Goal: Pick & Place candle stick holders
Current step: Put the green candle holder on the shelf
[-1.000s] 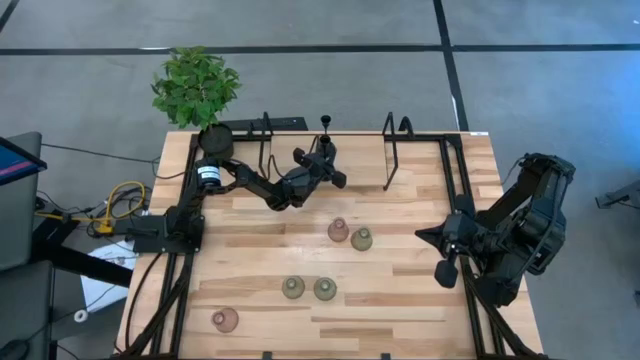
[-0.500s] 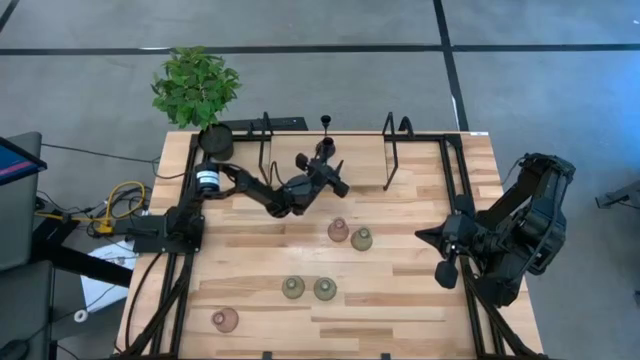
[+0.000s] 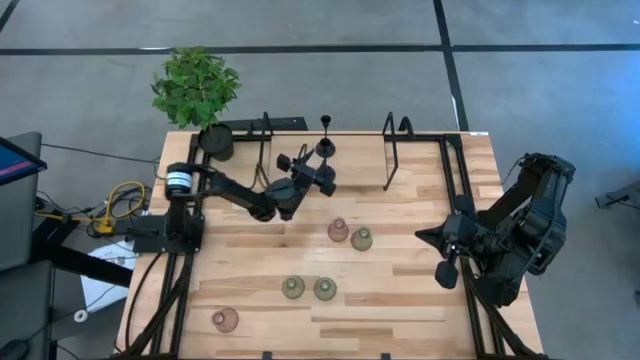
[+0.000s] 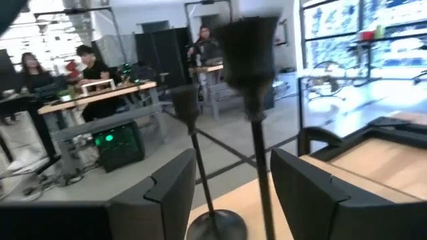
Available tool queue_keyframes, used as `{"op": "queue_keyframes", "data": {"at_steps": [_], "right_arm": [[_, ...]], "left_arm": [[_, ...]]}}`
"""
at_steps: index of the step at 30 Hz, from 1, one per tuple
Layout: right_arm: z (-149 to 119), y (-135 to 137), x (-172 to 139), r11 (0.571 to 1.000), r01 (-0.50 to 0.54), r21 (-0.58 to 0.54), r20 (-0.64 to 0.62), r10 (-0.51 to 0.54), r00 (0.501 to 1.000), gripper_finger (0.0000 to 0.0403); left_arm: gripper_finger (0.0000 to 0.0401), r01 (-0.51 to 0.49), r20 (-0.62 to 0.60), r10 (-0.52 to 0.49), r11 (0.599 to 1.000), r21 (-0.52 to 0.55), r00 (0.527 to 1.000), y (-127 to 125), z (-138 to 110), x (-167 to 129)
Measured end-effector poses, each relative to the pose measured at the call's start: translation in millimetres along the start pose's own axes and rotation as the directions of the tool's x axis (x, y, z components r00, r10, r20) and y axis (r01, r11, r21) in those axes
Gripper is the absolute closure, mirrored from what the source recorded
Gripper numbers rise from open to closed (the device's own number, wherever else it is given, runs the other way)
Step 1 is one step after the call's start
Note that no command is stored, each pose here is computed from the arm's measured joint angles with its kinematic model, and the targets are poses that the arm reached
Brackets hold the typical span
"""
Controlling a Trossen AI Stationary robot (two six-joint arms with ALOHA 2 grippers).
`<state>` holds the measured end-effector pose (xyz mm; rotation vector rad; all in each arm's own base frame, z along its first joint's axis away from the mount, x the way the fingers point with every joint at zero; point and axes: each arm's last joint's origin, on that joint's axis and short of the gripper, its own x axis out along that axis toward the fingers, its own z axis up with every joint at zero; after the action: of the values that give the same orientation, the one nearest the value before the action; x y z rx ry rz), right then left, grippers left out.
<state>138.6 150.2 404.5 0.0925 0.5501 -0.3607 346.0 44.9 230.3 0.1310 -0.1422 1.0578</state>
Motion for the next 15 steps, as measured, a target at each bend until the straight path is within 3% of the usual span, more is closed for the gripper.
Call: {"op": "queue_keyframes", "data": {"at_steps": [7,15], "right_arm": [[0.0,-0.1,0.0,1.000,0.002,-0.011,0.002,-0.002,1.000,0.0403],[0.0,-0.2,0.0,1.000,0.002,-0.012,0.002,-0.002,1.000,0.0403]], "left_arm": [[0.0208,0.111,0.030,-0.108,0.988,-0.103,0.994,11.7,23.6,-42.1],[0.0208,0.290,0.075,-0.280,0.933,-0.214,0.957,17.5,50.7,-100.8]]}}
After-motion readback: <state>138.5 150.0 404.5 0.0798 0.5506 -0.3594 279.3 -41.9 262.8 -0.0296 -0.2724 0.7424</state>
